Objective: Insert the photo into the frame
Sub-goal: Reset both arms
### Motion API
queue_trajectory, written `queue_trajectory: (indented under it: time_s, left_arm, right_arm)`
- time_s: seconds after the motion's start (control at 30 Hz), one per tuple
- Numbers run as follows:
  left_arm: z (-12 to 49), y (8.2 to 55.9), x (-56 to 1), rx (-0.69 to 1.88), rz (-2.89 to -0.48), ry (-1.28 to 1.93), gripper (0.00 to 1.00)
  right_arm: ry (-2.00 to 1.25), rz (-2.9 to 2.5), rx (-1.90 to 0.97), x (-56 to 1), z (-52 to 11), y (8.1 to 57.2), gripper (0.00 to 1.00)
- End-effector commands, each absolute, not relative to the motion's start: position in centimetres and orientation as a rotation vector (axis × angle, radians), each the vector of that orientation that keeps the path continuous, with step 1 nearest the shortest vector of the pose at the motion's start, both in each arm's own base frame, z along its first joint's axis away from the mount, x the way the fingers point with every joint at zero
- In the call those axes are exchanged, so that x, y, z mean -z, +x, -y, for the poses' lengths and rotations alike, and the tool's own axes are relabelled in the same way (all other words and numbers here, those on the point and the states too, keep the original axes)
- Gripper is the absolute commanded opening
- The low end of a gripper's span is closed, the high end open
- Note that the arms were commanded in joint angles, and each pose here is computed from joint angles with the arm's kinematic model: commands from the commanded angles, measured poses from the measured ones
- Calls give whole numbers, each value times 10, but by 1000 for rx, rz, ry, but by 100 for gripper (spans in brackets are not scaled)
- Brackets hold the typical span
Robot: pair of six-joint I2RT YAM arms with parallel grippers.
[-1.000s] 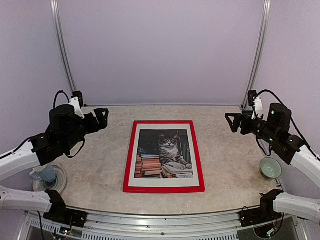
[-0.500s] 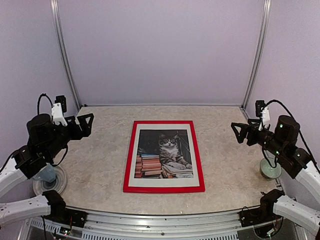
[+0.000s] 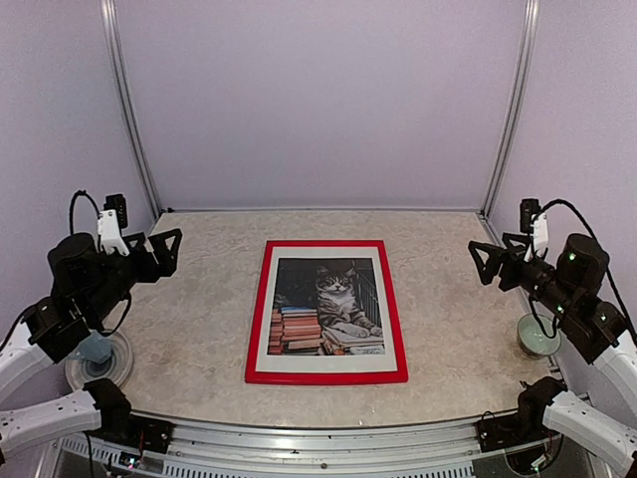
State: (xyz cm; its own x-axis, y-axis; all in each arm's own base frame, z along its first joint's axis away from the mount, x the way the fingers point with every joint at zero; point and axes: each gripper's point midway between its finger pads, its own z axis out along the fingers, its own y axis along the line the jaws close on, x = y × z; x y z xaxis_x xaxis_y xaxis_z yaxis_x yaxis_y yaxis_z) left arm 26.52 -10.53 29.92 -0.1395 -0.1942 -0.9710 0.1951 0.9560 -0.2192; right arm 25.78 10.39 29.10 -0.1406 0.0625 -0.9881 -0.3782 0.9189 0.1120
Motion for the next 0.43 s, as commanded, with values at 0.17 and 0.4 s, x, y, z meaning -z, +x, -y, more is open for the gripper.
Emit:
queue_trajectory:
  time_s: [0.17,0.4]
  left_arm:
    - [103,270,-302,329,-1657,-3,99]
    - [102,271,-300,329,-1665,-10,99]
  right_arm:
    - [-200,-1692,-326,-287,-92,258,99]
    - [-251,-1700,-362,-287,-102,258,99]
